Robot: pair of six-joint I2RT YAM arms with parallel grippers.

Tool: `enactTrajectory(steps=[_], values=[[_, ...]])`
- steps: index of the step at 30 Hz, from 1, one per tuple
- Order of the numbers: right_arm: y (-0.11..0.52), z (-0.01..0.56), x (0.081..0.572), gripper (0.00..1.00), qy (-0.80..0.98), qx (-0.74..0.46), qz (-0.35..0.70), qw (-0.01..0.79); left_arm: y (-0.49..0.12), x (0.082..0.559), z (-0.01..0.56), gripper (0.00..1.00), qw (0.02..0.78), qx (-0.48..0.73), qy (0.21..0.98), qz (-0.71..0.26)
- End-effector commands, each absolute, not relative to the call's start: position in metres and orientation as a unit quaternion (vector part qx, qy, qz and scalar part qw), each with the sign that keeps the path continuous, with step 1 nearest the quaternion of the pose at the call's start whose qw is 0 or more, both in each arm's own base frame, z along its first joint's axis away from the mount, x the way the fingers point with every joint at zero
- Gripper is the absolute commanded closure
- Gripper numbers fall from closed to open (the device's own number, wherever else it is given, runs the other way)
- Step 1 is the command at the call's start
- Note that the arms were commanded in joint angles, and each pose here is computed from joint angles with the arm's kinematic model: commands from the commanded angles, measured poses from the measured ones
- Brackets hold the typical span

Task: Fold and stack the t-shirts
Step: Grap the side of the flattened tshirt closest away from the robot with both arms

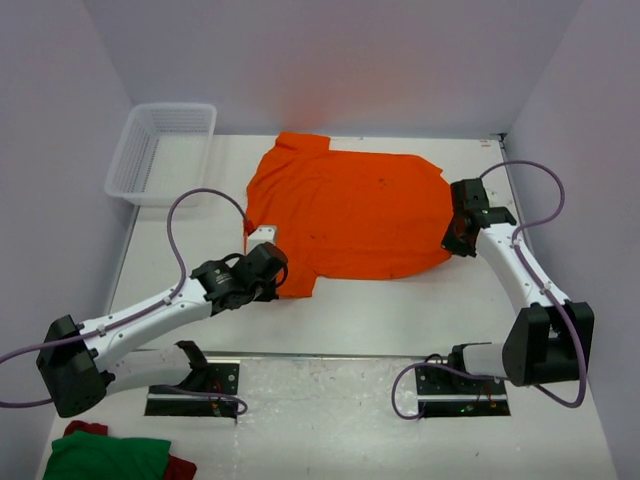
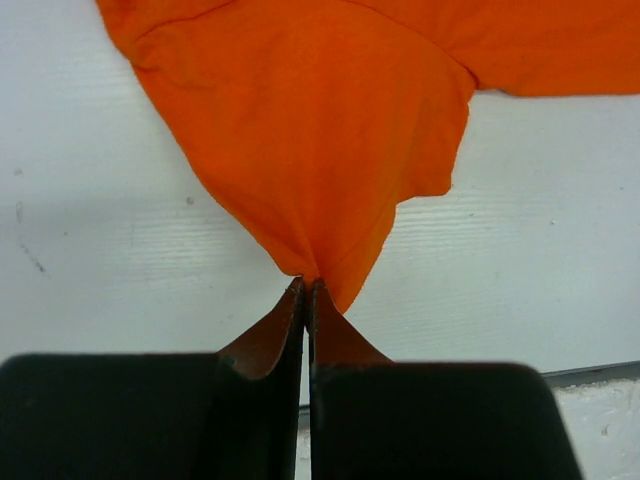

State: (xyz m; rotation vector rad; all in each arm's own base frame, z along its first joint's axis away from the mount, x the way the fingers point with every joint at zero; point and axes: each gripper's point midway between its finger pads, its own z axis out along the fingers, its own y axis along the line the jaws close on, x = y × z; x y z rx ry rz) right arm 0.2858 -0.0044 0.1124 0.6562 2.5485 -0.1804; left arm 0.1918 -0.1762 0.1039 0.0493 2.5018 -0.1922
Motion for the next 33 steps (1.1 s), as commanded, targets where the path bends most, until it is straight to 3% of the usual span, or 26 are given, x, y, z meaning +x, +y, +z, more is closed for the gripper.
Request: enactTrajectory(steps=[1,14,33], values=[[-0.011,0.115,0.276,1.0,0.929,0.257,-0.086,0.254,-0.156,0.189,0.113,1.0,0.334,-0.033,0.94,-0.061],[-0.025,0.111,0.268,1.0,0.922,0.272,-0.124,0.247,-0.166,0.188,0.087,1.0,0.297,0.001,0.954,-0.043],[0.004,0.102,0.269,1.0,0.935,0.255,-0.063,0.238,-0.161,0.19,0.095,1.0,0.307,0.007,0.951,-0.033]])
